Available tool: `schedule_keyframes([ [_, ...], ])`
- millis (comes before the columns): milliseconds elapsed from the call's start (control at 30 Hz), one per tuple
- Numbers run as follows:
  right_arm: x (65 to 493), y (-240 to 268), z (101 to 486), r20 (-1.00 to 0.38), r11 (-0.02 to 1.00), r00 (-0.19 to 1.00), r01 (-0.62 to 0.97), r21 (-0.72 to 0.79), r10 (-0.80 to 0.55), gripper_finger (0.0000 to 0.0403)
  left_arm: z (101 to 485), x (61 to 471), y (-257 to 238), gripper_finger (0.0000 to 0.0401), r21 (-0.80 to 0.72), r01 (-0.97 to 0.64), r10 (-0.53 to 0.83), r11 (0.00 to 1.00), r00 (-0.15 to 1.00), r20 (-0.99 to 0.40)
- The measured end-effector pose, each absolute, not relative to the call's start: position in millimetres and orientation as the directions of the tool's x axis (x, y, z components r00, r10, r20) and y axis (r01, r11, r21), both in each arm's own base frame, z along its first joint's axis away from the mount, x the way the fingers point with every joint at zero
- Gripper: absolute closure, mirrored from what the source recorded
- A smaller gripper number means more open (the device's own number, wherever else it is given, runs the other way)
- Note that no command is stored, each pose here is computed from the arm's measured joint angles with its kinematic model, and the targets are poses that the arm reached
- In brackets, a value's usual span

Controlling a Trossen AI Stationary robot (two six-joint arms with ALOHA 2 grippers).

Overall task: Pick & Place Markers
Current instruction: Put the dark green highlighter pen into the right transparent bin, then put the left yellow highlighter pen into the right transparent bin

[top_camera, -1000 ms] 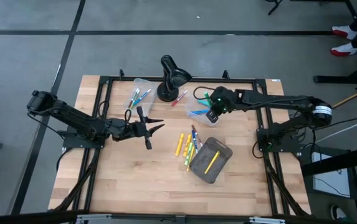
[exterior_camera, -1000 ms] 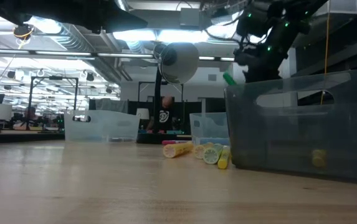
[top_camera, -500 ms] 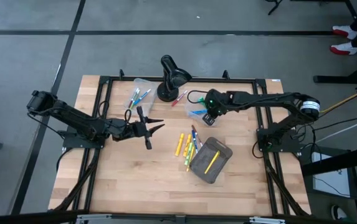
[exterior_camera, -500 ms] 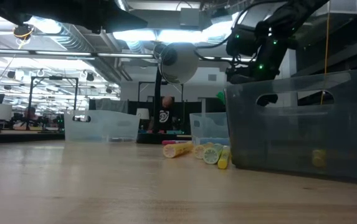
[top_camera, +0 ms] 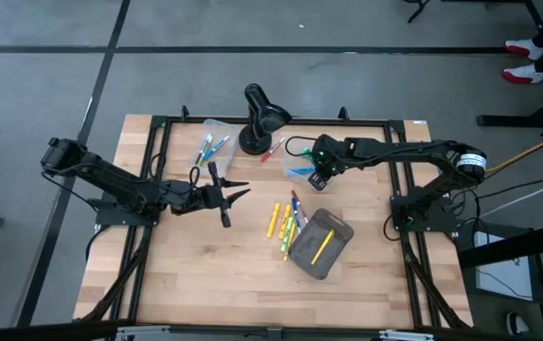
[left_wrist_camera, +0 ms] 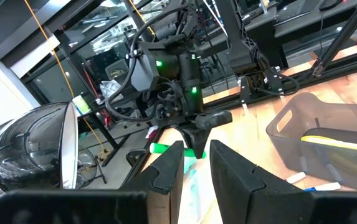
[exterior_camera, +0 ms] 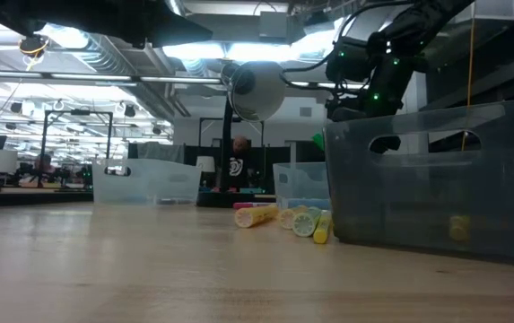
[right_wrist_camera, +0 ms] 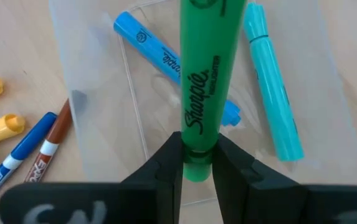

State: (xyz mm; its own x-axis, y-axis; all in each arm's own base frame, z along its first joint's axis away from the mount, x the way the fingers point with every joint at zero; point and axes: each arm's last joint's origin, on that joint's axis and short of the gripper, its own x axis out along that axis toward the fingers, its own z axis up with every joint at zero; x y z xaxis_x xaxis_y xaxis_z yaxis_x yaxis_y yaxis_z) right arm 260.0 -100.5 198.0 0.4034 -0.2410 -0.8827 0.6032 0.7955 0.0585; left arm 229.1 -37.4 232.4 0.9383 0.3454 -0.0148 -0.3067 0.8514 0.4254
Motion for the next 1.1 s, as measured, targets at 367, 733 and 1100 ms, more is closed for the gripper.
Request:
schedule_keyframes([
  [367,257.0,-107.9,198.0,-0.883,0.779,0.396,0.625,0.056,-0.254,0.0328,232.4,229.1,-37.4,0.0329,0.425,-0.307,0.346,0.851,0.938,-0.015],
  [733,259.3,-109.2,199.5,-0.868,0.779,0.42,0.624,0.064,-0.265,0.0317,232.4,229.1,-37.4,0.0328,0.425,-0.307,0.346,0.851,0.938,-0.015],
  [1100,259.7,-109.3,199.7,-0.866,0.778,0.424,0.624,0.066,-0.267,0.0242,232.4,229.1,-37.4,0.0329,0.425,-0.307,0.346,0.852,0.938,-0.015],
])
